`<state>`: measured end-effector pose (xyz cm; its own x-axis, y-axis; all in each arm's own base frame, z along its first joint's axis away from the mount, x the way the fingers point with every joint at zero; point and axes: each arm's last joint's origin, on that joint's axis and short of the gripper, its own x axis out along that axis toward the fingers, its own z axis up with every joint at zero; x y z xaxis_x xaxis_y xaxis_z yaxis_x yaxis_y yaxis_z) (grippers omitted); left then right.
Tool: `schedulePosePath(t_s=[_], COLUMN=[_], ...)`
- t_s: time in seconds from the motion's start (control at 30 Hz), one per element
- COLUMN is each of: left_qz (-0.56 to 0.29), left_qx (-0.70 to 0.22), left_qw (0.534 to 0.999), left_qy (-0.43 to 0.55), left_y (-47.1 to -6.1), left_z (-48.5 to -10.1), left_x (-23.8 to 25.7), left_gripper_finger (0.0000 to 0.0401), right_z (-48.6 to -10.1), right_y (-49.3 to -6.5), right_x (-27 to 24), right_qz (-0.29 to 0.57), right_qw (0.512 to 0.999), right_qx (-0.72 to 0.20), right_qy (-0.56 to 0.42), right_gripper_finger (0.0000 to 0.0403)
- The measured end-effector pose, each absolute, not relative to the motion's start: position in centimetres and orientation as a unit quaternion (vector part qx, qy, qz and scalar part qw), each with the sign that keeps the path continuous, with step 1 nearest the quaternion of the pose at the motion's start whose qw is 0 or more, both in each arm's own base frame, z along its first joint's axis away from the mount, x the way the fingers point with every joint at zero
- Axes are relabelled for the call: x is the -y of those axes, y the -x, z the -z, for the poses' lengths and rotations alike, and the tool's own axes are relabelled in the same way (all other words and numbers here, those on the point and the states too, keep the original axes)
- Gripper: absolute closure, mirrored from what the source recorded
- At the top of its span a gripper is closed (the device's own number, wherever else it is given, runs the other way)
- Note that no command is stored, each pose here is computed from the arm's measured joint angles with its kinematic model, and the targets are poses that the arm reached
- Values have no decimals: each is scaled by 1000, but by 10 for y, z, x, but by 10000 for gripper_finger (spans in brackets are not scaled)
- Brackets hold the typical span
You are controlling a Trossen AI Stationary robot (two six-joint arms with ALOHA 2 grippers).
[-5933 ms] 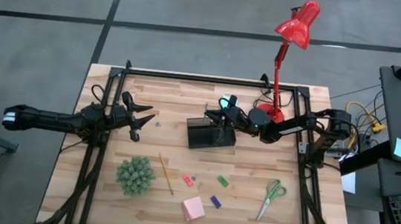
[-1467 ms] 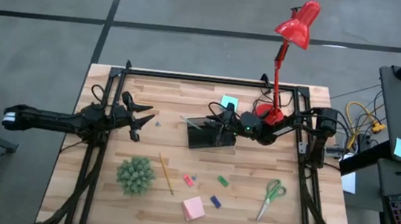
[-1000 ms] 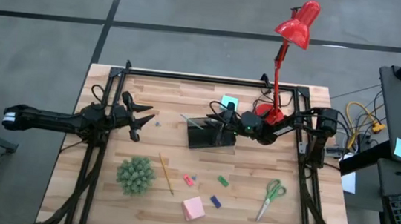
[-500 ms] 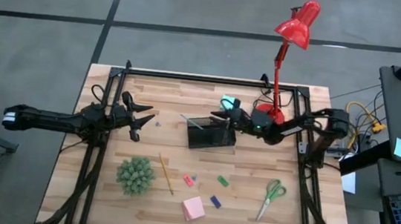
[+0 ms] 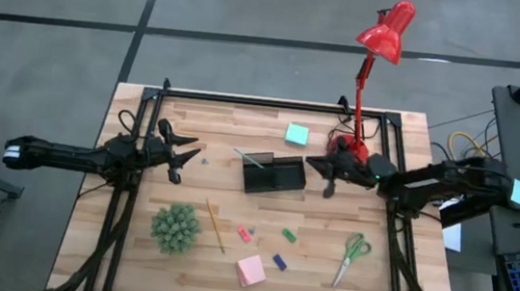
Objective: Pick and place office supplies into organizer
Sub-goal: Put the yellow pencil into the black desk organizer
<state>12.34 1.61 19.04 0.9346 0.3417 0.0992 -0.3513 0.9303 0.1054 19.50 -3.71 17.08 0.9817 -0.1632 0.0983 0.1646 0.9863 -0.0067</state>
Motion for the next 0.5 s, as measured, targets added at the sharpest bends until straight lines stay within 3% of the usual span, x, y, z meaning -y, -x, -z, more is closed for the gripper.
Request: schedulePosePath(t_s=[0.27, 0.5], left_qz=[-177, -177], left_qx=[39, 39], left_qw=[982, 982], left_qy=[-61, -61], left_y=[-123, -123], left_z=[-190, -190], left_x=[-16, -16], left_gripper_finger=[264, 264], right_z=[-173, -169], right_y=[-161, -157], right_x=[25, 23], right_qz=[48, 18], right_qw=[991, 995], right_qx=[107, 89], right_qy=[61, 35], right_gripper_finger=[394, 394])
